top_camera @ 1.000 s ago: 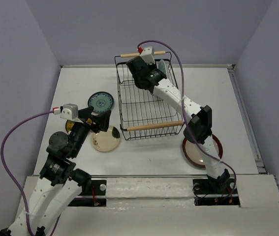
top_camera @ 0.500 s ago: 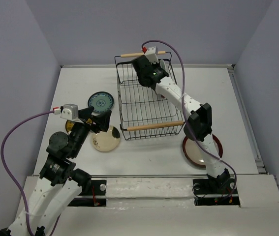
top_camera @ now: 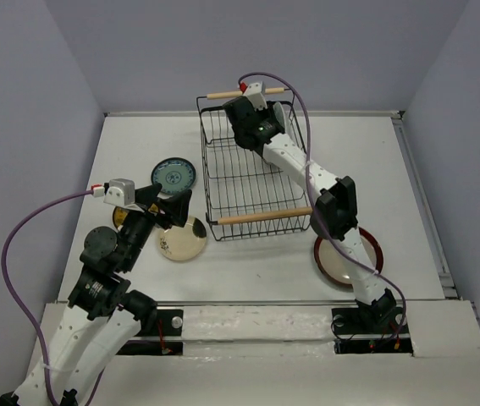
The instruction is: Load the plates into the dish rack
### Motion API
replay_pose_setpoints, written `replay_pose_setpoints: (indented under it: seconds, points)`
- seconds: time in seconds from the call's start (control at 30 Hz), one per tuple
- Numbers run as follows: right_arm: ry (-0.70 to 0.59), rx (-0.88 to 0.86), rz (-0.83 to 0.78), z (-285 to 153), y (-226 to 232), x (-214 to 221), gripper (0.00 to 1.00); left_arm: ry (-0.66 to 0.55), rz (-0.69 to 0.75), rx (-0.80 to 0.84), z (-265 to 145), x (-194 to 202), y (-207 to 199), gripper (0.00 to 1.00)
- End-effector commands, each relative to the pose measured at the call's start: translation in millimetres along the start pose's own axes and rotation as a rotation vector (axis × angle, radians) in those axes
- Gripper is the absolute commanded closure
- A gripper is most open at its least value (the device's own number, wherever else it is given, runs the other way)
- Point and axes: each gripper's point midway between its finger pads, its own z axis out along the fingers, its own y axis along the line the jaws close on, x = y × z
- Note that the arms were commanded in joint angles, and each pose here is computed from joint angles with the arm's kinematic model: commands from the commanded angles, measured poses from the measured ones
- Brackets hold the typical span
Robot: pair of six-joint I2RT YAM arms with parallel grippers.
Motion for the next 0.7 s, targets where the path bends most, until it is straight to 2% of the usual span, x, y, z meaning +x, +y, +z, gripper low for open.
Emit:
replay_pose_setpoints:
  seconds: [0.0, 0.07, 0.17, 0.2, 0.23, 0.27, 0.4, 0.53, 0.67]
  points:
    - [-0.057, 0.011, 0.076, 2.7, -5.8, -24.8, 0.46, -0.061, 0.007, 0.026, 0.2, -20.0, -7.6, 0.01]
    - [-0.065, -0.018, 0.097, -2.3, -8.0, -31.7, 0.37, -0.058, 0.006, 0.025, 0.8, -19.2, -7.5, 0.01]
    - [-0.096, -0.089, 0.173, -23.3, -25.5, -58.2, 0.35, -0.054, 0.008, 0.025, 1.4, -18.4, -7.5, 0.01]
    - [-0.088, -0.163, 0.198, -29.2, -17.8, -58.4, 0.34, -0.051, 0.007, 0.026, 1.7, -17.2, -7.4, 0.01]
    - [-0.116, -0.26, 0.269, -49.9, -26.2, -80.4, 0.33, -0.05, 0.009, 0.025, 2.4, -16.8, -7.3, 0.01]
    - [-0.128, -0.263, 0.297, -57.4, -37.0, -87.0, 0.32, -0.049, 0.009, 0.023, 2.4, -16.5, -6.9, 0.01]
    - [-0.159, -0.491, 0.394, -107.5, -54.4, -109.3, 0.28, -0.039, 0.01, 0.023, 4.1, -13.9, -6.8, 0.01]
    - [-0.151, -0.57, 0.42, -135.6, -83.7, -93.3, 0.27, -0.033, 0.007, 0.031, 4.9, -12.6, -8.3, 0.01]
    - [-0.088, -0.584, 0.416, -152.3, -107.3, -44.4, 0.29, -0.027, 0.005, 0.039, 5.3, -11.2, -9.7, 0.01]
